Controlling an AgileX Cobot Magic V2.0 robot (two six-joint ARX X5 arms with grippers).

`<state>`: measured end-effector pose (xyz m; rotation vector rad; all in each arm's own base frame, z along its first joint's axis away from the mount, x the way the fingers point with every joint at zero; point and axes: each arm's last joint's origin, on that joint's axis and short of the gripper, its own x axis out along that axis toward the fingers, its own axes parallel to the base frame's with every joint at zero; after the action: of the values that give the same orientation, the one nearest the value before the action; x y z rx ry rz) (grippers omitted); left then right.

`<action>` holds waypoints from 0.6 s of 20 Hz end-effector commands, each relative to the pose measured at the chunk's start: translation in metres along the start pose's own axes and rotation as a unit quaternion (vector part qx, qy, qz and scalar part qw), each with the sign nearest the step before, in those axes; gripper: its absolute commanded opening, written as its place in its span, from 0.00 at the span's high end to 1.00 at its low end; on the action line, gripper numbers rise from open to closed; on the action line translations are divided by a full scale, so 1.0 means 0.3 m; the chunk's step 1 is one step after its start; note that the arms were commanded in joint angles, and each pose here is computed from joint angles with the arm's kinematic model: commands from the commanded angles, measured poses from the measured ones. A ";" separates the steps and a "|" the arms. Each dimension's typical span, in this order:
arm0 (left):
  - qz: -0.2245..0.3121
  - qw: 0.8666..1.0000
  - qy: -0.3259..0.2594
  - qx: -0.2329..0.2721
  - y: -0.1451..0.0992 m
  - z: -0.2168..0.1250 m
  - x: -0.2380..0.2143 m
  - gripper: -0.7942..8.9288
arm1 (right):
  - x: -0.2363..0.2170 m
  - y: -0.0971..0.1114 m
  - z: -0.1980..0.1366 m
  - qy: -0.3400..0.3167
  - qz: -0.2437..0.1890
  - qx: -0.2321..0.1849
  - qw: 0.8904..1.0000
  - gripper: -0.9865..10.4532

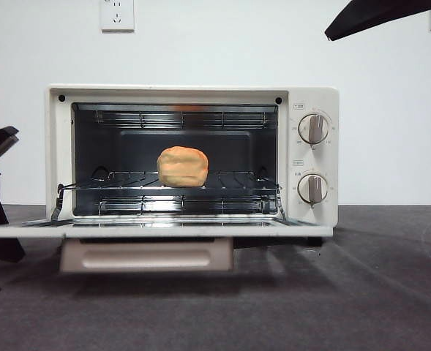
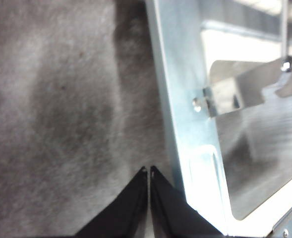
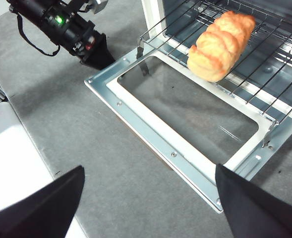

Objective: The left arm flap open the oven, the right arm pick bread and place it into oven, the left arm flap close the oven

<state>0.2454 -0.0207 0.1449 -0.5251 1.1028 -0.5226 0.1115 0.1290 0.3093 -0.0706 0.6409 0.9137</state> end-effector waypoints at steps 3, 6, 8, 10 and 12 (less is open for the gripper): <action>-0.076 0.997 -0.026 0.001 -0.002 0.037 -0.014 0.90 | 0.000 0.008 0.010 -0.006 0.005 -0.002 1.000 0.55; -0.090 0.995 -0.046 0.001 0.002 0.054 -0.028 0.90 | 0.000 0.008 0.010 -0.006 0.005 0.000 1.000 0.55; -0.097 0.993 -0.065 0.001 0.001 0.069 -0.038 0.90 | 0.000 0.008 0.010 -0.006 0.005 0.002 1.000 0.55; -0.104 0.991 -0.088 0.004 -0.003 0.087 -0.050 0.90 | 0.000 0.008 0.010 -0.005 0.005 0.003 1.000 0.55; -0.109 0.988 -0.113 0.010 -0.010 0.104 -0.066 0.90 | 0.000 0.008 0.010 -0.005 0.005 0.008 1.000 0.55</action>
<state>0.2633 -0.0056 0.1653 -0.6615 0.8551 -0.6185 0.1115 0.1290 0.3093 -0.0600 0.6462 0.9098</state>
